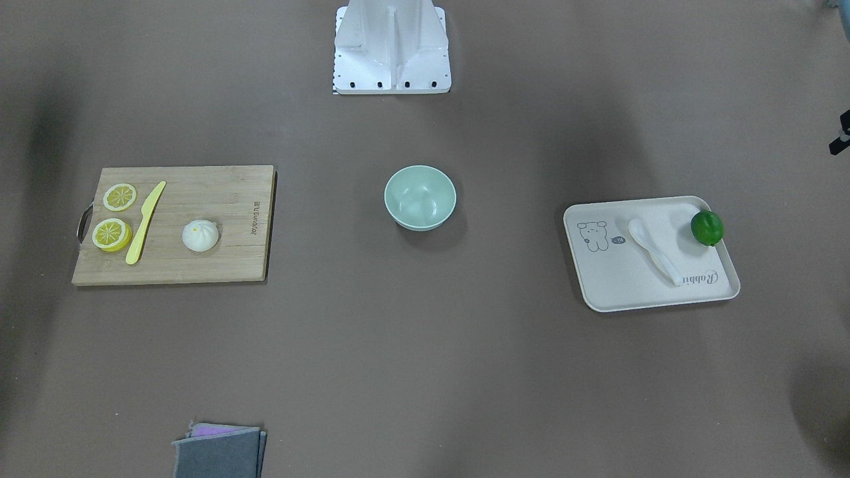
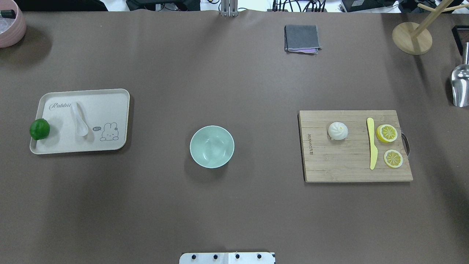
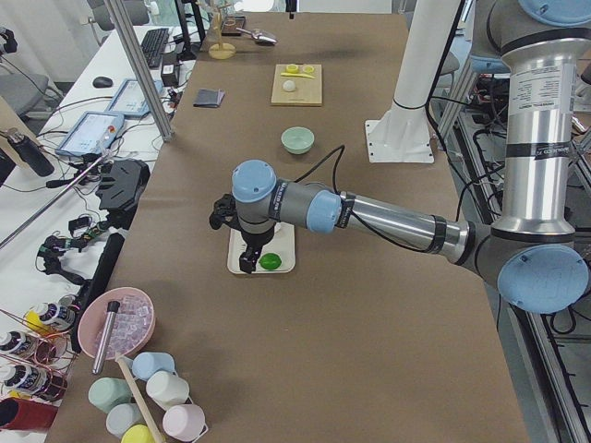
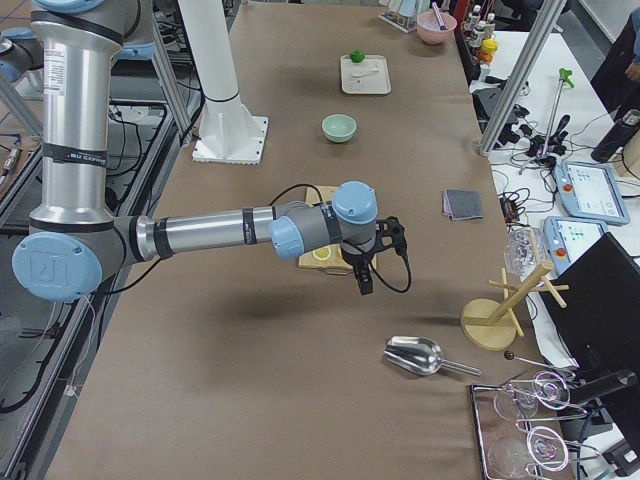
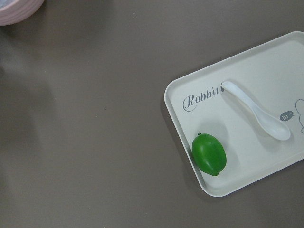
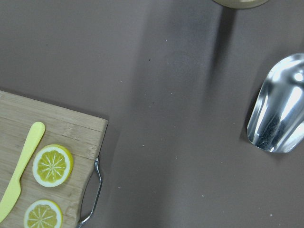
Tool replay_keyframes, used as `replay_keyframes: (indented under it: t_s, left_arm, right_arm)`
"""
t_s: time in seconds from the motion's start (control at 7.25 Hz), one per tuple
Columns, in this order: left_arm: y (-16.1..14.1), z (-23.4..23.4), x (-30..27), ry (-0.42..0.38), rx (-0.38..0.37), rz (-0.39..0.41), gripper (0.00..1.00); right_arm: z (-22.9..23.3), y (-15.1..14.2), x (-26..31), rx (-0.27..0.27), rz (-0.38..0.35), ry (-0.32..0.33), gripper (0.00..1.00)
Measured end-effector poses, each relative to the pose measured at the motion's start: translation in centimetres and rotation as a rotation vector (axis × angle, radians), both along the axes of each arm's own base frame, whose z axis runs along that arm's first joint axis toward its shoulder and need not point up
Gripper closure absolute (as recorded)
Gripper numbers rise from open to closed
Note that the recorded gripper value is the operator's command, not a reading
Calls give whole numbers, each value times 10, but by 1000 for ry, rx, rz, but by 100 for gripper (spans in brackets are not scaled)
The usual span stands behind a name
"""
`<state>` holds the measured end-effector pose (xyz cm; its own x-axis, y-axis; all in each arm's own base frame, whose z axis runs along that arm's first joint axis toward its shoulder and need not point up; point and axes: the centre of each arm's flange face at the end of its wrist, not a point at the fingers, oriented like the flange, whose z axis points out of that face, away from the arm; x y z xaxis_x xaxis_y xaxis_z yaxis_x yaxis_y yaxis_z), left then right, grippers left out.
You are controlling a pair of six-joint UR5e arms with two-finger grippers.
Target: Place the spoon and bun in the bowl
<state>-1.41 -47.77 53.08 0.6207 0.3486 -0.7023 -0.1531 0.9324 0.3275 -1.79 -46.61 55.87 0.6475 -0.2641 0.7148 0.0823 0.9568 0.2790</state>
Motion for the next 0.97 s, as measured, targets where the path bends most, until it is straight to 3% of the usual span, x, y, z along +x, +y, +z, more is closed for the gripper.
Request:
replay_keyframes:
  t_s: [0.14, 0.55, 0.97]
  left_arm:
    - [-3, -9, 1, 6, 13, -9, 7]
    - [-23, -35, 9, 40, 10, -34, 2]
    - [-63, -81, 93, 63, -130, -71, 2]
  right_arm:
    - [-3, 0, -4, 0, -8, -15, 1]
    - [-44, -3, -47, -16, -29, -58, 1]
    - [-108, -11, -129, -59, -49, -100, 2]
